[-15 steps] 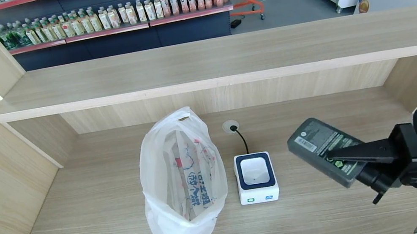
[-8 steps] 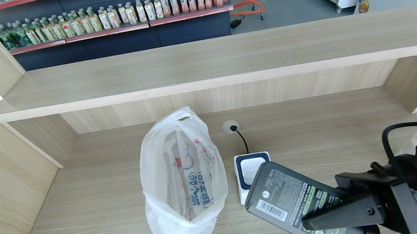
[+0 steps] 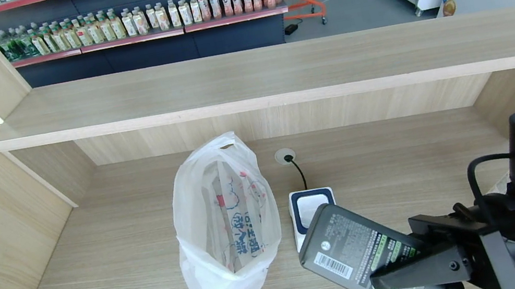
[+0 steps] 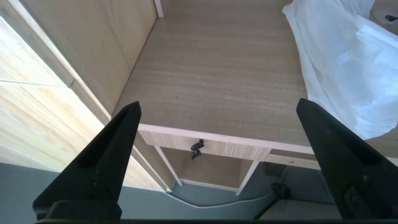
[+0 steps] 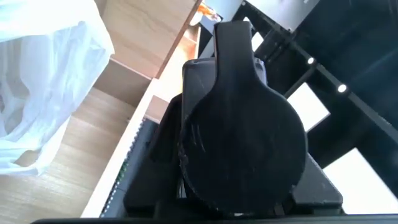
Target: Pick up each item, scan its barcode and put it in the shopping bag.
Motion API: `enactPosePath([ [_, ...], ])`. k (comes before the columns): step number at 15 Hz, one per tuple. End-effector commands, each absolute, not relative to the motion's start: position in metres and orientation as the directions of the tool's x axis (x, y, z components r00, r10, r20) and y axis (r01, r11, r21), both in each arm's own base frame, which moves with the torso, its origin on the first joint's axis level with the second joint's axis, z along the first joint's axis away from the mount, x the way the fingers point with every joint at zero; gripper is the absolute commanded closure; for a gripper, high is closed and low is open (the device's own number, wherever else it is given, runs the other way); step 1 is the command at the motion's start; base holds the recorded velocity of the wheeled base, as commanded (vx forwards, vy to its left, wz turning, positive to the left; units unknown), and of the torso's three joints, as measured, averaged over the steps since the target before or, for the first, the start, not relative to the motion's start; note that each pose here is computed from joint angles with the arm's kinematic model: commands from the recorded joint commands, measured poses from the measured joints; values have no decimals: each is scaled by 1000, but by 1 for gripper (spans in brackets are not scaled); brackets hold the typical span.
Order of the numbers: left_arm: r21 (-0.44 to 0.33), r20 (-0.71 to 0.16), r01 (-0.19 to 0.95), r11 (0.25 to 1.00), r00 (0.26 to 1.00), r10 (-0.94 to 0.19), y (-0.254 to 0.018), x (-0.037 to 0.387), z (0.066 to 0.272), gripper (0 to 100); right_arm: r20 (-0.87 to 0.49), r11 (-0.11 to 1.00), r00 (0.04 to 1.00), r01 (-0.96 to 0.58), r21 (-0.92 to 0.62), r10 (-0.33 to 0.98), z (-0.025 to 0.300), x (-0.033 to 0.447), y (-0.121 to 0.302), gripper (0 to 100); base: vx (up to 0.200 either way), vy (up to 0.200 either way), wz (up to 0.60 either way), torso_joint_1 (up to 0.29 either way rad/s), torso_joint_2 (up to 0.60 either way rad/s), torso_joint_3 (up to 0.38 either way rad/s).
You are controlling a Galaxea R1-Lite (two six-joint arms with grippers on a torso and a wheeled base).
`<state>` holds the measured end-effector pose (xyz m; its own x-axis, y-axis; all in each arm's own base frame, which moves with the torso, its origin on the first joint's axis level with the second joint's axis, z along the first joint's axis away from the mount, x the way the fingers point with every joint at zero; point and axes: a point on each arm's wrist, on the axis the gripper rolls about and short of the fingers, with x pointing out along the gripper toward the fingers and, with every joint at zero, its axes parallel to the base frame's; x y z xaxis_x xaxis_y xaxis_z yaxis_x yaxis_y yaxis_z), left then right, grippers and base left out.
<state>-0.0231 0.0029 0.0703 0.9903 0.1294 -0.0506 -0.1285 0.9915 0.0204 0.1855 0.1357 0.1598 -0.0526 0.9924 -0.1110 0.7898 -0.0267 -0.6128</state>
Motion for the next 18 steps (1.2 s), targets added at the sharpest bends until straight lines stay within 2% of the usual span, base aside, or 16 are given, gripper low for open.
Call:
enactPosePath([
  [1,20,-50,-129,991,990,130,3,-23,70,0,-114,-30,-52,787,-616,992,158,188,137,100,0,0,0,0,0,0],
  [18,21,-52,-129,991,990,130,3,-23,70,0,-98,-29,-44,770,-638,994,166,179,132,100,0,0,0,0,0,0],
])
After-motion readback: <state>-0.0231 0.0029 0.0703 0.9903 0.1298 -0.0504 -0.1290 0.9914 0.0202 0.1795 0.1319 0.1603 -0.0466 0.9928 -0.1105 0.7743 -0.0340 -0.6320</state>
